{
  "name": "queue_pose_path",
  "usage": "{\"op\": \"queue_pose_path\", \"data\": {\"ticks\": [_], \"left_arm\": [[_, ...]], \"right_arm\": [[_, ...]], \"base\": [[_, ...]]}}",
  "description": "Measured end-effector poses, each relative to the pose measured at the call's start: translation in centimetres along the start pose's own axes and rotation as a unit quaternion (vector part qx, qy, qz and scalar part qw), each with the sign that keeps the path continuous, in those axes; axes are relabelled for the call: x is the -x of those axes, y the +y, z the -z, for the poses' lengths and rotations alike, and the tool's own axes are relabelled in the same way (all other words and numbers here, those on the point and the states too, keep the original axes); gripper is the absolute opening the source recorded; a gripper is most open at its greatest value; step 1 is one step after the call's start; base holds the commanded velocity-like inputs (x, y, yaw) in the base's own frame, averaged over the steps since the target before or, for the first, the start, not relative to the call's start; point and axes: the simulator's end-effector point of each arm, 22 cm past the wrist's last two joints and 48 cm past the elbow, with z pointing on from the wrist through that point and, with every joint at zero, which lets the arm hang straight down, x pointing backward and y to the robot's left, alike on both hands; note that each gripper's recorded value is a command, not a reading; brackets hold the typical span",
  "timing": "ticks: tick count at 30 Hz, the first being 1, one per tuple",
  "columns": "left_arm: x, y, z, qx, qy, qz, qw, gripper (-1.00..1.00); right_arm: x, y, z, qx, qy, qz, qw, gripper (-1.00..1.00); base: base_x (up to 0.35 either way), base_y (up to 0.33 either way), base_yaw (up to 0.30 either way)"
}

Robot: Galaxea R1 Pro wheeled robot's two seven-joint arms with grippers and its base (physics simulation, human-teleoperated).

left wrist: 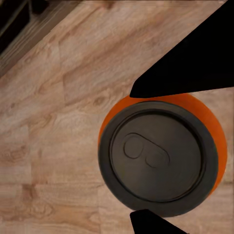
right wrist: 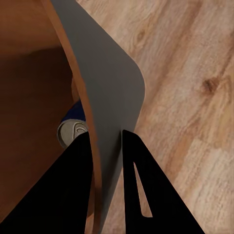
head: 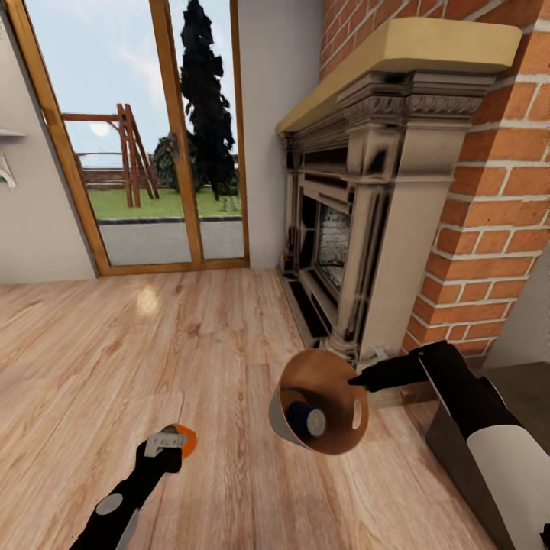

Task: Put the three can of soda from the living room inside the tash can in the kitchen.

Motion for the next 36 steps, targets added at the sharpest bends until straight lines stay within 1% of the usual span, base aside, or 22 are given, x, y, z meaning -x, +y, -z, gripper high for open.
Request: {"op": "queue_pose_path", "data": {"ticks": [4, 5, 7, 8, 9, 10, 12, 14, 16, 19, 20, 22, 25, 26, 28, 30, 31, 32, 33, 34, 35, 36], "left_arm": [[5.5, -1.5, 0.6, -0.038, -0.003, 0.006, 0.9993, -1.0], [8.1, -2.1, 1.3, -0.054, 0.006, 0.02, 0.9983, -1.0], [11.0, -2.1, 2.1, -0.061, -0.003, 0.026, 0.9978, -1.0], [13.5, -1.0, 2.8, -0.062, 0.006, 0.024, 0.9978, -1.0], [18.1, -0.8, 3.5, -0.081, 0.01, 0.031, 0.9962, -1.0], [21.7, -1.4, 4.0, -0.106, 0.011, 0.04, 0.9935, -1.0], [25.9, -1.9, 4.8, -0.138, 0.024, 0.041, 0.9893, -1.0], [34.1, -2.2, 6.6, -0.183, 0.001, 0.031, 0.9826, -1.0], [39.5, -1.5, 8.2, -0.206, -0.02, 0.015, 0.9782, -1.0], [45.3, -1.5, 9.7, -0.23, -0.053, 0.004, 0.9718, -1.0], [46.6, -1.7, 9.9, -0.239, -0.056, 0.006, 0.9693, -1.0], [48.6, -2.3, 9.2, -0.255, -0.044, 0.003, 0.9659, -1.0], [51.7, -4.7, 7.6, -0.288, 0.004, -0.012, 0.9575, -1.0], [52.5, -5.6, 7.0, -0.295, 0.031, -0.026, 0.9546, -1.0], [53.8, -6.9, 6.9, -0.305, 0.057, -0.044, 0.9495, -1.0], [54.5, -10.1, 7.1, -0.32, 0.107, -0.091, 0.9369, -1.0], [54.6, -11.0, 7.2, -0.324, 0.119, -0.104, 0.9329, -1.0], [53.6, -13.3, 6.8, -0.316, 0.154, -0.155, 0.9232, -1.0], [53.8, -15.9, 7.5, -0.343, 0.159, -0.152, 0.9131, -1.0], [53.4, -16.5, 7.3, -0.335, 0.171, -0.17, 0.9107, -1.0], [53.2, -18.0, 7.5, -0.342, 0.178, -0.183, 0.9044, -1.0], [53.3, -18.6, 7.6, -0.344, 0.18, -0.188, 0.9023, -1.0]], "right_arm": [[0.4, 0.4, 0.7, -0.003, -0.002, -0.001, 1.0, -1.0], [0.2, 0.5, 0.8, -0.003, 0.005, -0.018, 0.9998, -1.0], [0.2, 0.6, 1.2, -0.007, 0.008, -0.025, 0.9996, -1.0], [-0.2, 0.8, 1.2, -0.008, 0.021, -0.046, 0.9987, -1.0], [-0.7, 1.3, 0.9, -0.011, 0.042, -0.058, 0.9974, -1.0], [-0.6, 1.4, 0.9, -0.02, 0.054, -0.053, 0.997, -1.0], [-0.1, 0.8, 0.9, -0.042, 0.069, -0.034, 0.9961, -1.0], [-0.6, 0.2, 0.4, -0.065, 0.099, -0.027, 0.9927, -1.0], [-0.8, -0.1, -0.3, -0.07, 0.126, -0.035, 0.9889, -1.0], [0.2, 0.2, -0.5, -0.059, 0.146, -0.065, 0.9855, -1.0], [0.6, 0.1, -0.4, -0.059, 0.15, -0.066, 0.9846, -1.0], [1.5, -0.1, -0.2, -0.066, 0.166, -0.066, 0.9817, -1.0], [3.3, 0.2, 0.0, -0.078, 0.18, -0.063, 0.9786, -1.0], [3.8, 0.4, 0.0, -0.084, 0.184, -0.063, 0.9773, -1.0], [4.5, 0.3, 0.3, -0.092, 0.187, -0.058, 0.9762, -1.0], [5.5, 0.2, 0.8, -0.101, 0.192, -0.055, 0.9746, -1.0], [5.8, 0.3, 0.9, -0.101, 0.194, -0.056, 0.9743, -1.0], [6.2, 0.5, 1.2, -0.101, 0.204, -0.064, 0.9718, -1.0], [6.6, 0.6, 1.4, -0.1, 0.202, -0.063, 0.9722, -1.0], [6.9, 0.8, 1.5, -0.098, 0.204, -0.065, 0.972, -1.0], [7.2, 1.0, 1.6, -0.096, 0.206, -0.068, 0.9715, -1.0], [7.4, 1.2, 1.7, -0.095, 0.205, -0.068, 0.9716, -1.0]], "base": [[0.0, 0.0, 0.0], [0.0, 0.0, 0.0], [0.0, 0.0, 0.0], [0.0, 0.0, 0.0], [0.0, 0.0, 0.0], [0.0, 0.0, 0.0], [0.0, 0.0, 0.0], [0.0, 0.0, 0.0], [0.0, 0.0, 0.0], [0.0, 0.0, 0.0], [0.0, 0.0, 0.0], [0.0, 0.0, 0.0], [0.0, 0.0, 0.0], [0.0, 0.0, 0.0], [0.0, 0.0, 0.0], [0.0, 0.0, 0.0], [0.0, 0.0, 0.0], [0.0, 0.0, 0.0], [0.0, 0.0, 0.0], [0.0, 0.0, 0.0], [0.0, 0.0, 0.0], [0.0, 0.0, 0.0]]}}
